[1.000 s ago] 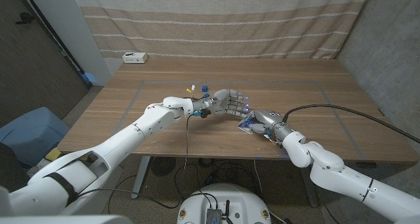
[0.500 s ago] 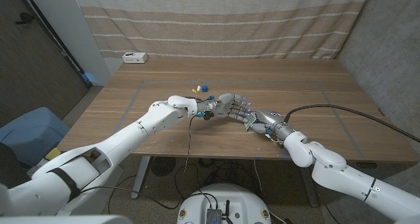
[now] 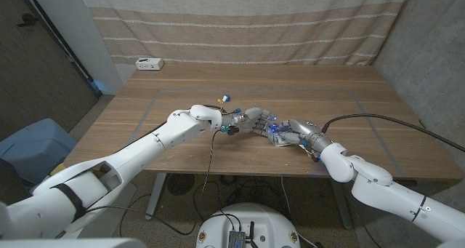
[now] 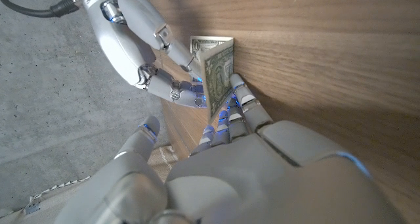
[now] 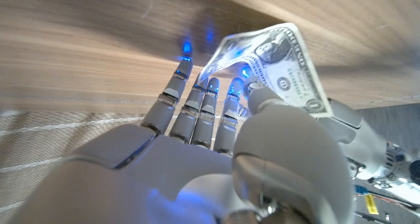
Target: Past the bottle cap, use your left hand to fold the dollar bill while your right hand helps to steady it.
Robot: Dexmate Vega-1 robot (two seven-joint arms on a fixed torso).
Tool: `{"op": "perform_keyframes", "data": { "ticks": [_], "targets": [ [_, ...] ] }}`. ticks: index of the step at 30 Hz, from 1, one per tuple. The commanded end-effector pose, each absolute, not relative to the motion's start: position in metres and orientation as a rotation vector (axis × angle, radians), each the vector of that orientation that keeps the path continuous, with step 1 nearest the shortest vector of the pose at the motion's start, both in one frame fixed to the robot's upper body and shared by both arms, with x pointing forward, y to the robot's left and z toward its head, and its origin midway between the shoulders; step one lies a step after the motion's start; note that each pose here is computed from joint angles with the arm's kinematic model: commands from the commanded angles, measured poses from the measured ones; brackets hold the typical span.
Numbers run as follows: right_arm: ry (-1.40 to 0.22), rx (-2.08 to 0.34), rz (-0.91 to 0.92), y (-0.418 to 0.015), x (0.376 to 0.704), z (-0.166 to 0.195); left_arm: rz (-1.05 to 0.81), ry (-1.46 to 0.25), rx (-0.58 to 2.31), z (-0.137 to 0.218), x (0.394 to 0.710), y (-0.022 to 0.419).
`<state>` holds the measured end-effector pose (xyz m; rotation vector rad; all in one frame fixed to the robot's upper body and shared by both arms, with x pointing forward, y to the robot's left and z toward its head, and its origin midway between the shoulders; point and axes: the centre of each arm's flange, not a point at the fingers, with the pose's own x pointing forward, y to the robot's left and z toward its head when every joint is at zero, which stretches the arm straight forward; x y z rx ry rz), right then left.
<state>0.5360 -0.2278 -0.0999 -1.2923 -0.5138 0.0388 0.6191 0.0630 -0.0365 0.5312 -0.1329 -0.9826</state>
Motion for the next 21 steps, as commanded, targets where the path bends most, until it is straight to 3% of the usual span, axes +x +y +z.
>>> {"op": "perform_keyframes", "data": {
  "ticks": [1, 10, 21],
  "targets": [
    [-0.549, -1.246, -0.122, -0.253, 0.521, -0.081, -0.97, -0.139, 0.555, -0.037, 0.619, 0.06],
    [-0.611, -1.257, -0.252, -0.263, 0.502, -0.072, -0.971, -0.198, 0.534, -0.032, 0.615, 0.061],
    [-0.569, -1.332, -0.063, -0.236, 0.498, -0.082, -0.973, -0.212, 0.511, -0.03, 0.615, 0.063]
  ]
}}
